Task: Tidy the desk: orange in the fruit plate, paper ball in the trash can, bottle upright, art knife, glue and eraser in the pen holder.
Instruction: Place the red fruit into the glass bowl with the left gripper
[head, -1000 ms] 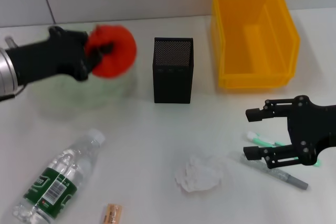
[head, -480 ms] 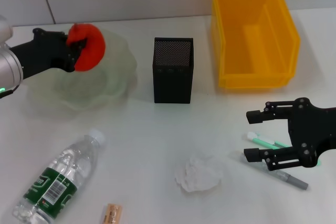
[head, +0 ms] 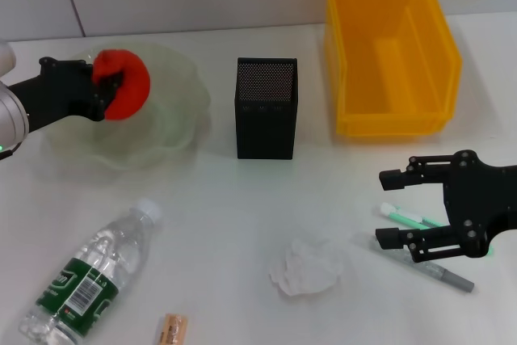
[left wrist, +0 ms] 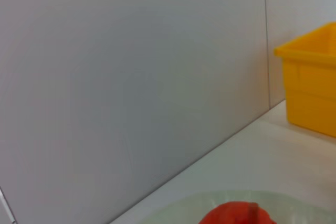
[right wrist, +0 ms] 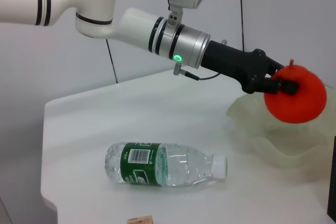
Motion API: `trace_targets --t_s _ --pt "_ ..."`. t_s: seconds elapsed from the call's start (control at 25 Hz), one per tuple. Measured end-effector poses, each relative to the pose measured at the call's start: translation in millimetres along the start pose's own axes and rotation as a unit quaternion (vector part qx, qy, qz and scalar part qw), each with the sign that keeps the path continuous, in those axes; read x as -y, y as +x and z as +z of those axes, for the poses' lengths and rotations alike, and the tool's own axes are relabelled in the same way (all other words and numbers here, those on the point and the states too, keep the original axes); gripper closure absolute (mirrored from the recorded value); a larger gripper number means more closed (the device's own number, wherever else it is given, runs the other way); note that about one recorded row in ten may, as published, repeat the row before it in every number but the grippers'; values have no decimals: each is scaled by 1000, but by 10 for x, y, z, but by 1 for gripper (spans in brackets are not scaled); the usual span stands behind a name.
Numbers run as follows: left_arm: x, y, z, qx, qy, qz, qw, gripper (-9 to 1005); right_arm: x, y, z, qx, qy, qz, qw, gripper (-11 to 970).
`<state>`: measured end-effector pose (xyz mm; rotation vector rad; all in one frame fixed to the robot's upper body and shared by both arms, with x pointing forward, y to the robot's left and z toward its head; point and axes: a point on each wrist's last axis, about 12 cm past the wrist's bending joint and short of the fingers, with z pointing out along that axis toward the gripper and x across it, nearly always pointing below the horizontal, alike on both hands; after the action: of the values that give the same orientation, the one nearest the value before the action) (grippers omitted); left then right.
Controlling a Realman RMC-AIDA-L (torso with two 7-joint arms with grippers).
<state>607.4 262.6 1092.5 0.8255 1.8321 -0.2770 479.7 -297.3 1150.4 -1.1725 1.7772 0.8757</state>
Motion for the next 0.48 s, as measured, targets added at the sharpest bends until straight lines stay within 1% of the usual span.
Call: trace_targets --t_s 0.12,0.24,0.48 --pt "25 14 5 -2 6 2 1000 894 -1 2 -1 0 0 0 1000 193" --pt "38 12 12 -1 9 2 1000 660 -2 -1 -2 2 0 0 1000 193" --pt "42 -18 16 7 14 -4 1000 521 -12 10 -8 6 0 3 1000 193"
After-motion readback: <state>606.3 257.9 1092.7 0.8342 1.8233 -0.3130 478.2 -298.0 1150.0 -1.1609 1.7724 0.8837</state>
